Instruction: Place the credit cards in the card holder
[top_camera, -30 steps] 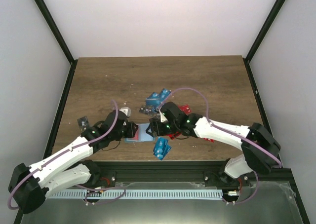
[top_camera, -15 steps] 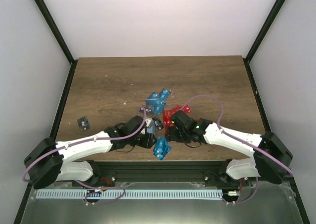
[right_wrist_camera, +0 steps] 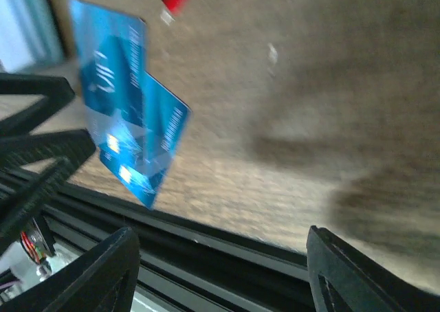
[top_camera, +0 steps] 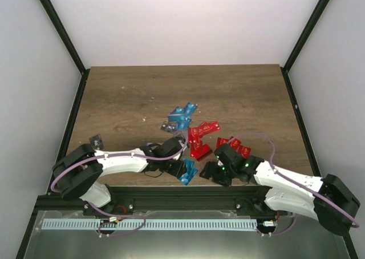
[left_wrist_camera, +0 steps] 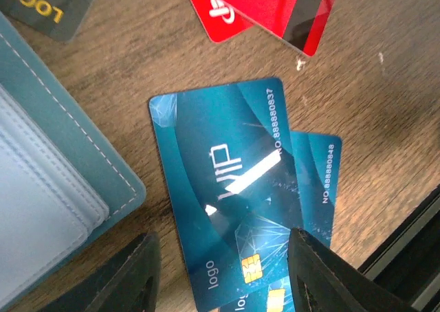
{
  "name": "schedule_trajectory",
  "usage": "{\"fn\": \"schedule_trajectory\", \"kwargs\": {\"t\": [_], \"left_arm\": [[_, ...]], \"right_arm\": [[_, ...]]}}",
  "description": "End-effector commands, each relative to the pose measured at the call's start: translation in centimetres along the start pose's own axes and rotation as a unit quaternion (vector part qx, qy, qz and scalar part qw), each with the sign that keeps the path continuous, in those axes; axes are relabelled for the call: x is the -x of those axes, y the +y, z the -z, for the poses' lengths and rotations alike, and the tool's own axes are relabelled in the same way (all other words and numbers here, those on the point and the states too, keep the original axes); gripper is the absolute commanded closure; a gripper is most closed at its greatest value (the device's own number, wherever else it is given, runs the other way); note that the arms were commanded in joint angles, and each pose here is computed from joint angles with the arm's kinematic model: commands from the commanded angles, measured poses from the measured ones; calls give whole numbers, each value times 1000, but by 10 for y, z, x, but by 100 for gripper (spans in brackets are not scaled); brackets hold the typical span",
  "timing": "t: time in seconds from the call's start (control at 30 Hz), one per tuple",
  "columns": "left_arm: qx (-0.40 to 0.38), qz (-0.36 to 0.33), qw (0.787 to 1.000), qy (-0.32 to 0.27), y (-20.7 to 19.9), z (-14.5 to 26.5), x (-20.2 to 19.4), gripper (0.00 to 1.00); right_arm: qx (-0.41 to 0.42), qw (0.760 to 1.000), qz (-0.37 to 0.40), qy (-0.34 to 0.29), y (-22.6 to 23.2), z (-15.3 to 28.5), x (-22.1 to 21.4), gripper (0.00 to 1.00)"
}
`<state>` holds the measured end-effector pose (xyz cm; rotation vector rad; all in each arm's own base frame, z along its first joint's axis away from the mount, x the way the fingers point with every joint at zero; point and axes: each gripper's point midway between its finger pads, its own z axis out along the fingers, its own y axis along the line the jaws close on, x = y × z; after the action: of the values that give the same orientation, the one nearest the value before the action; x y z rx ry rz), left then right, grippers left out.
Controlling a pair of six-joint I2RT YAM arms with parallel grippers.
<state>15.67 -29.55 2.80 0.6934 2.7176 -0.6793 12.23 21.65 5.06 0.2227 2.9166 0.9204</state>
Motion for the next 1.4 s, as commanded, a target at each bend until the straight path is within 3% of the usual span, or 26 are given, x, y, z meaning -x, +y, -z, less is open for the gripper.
{"fn": "schedule_trajectory", "kwargs": {"t": [0.0,0.27,0.53,1.0,1.23,1.37], "left_arm": [[-3,-18,1000,24,-1,-9,-15,47],[-28,-19,998,61,-21,-19,-45,47],[-62,3,997,51,-37,-20,-54,50],[-65,-2,996,54,-40,-26,-54,54],[-6,-28,999,-30,-34,7,-10,51],[12,-47,998,-43,-35,5,9,49]], "right_arm": [[49,997,-31,48,8,-4,-23,32],[49,995,-38,79,6,-21,-47,32],[51,993,-87,60,-11,-34,-47,38],[102,991,-85,16,7,-47,-26,54],[83,991,-101,17,-7,-45,-30,53],[77,991,-105,20,-15,-45,-34,52]]}}
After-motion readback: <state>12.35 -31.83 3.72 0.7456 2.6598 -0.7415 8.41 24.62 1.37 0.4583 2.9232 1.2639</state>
